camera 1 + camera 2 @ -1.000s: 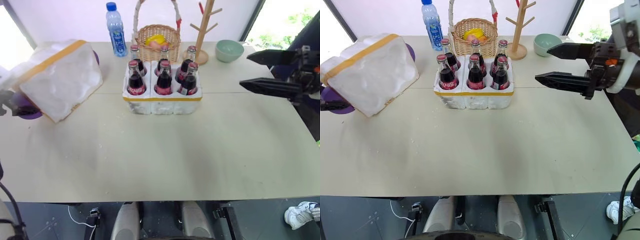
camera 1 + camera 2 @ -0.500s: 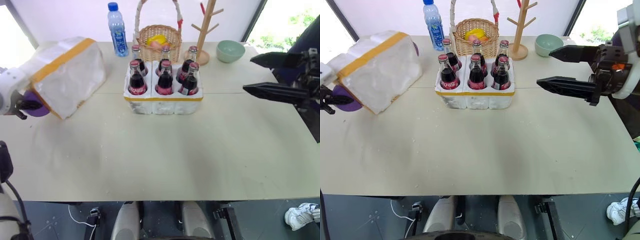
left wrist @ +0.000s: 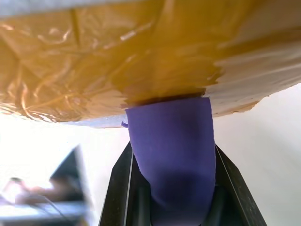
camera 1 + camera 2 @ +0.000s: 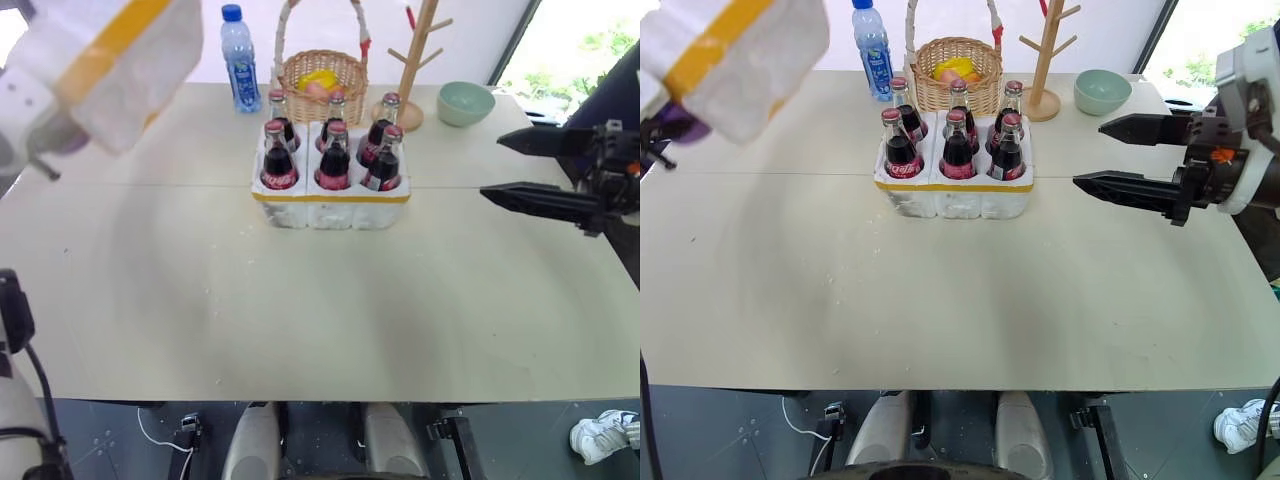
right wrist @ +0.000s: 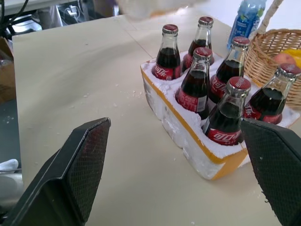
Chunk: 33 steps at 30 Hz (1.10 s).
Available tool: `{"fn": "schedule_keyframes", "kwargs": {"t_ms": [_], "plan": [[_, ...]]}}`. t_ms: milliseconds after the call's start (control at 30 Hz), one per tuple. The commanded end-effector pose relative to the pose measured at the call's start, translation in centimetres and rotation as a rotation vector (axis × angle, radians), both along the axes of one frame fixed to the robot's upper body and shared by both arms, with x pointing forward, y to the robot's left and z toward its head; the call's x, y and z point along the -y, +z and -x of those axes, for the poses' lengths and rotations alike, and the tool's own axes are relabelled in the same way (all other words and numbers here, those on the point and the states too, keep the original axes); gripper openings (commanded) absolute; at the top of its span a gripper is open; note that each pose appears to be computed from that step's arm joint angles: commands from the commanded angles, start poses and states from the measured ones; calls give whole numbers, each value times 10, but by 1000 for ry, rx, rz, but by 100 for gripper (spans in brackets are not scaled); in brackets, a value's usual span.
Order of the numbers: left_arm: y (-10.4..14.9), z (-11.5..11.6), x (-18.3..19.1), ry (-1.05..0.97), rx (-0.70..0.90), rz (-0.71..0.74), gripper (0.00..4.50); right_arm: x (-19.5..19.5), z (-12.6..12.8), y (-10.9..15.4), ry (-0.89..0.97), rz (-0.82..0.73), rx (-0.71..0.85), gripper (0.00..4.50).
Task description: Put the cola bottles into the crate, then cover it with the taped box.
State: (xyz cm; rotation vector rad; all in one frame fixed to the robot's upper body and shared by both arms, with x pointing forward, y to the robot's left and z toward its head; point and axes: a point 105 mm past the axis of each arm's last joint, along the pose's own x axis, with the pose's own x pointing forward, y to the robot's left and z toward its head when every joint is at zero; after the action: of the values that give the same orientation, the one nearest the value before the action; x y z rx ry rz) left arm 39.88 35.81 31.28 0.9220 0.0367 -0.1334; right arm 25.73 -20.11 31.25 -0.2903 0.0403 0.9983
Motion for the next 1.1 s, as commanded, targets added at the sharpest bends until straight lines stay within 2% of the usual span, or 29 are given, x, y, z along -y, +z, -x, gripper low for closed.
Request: {"fn": "schedule_keyframes", "kwargs": {"t_ms": [33,367,567,633,767,900,1100], "plan": [[42,-1,39,-119,241,-185,36,-2,8,11,6,-19,71,450],[43,-13,133,-342,500,-541,36,-7,8,9,5,-71,63,450],[38,-20,173,-448,550,-577,36,-7,12,7,-17,-89,62,450],[39,-20,179,-466,560,-579,36,-7,13,6,-20,-91,62,450],[35,-18,200,-519,594,-747,36,-5,16,3,-41,-96,63,450],[24,-29,196,-463,570,-896,36,-1,18,-2,-73,-80,62,450],[8,-32,197,-466,567,-953,36,0,20,-2,-85,-84,67,450]]}}
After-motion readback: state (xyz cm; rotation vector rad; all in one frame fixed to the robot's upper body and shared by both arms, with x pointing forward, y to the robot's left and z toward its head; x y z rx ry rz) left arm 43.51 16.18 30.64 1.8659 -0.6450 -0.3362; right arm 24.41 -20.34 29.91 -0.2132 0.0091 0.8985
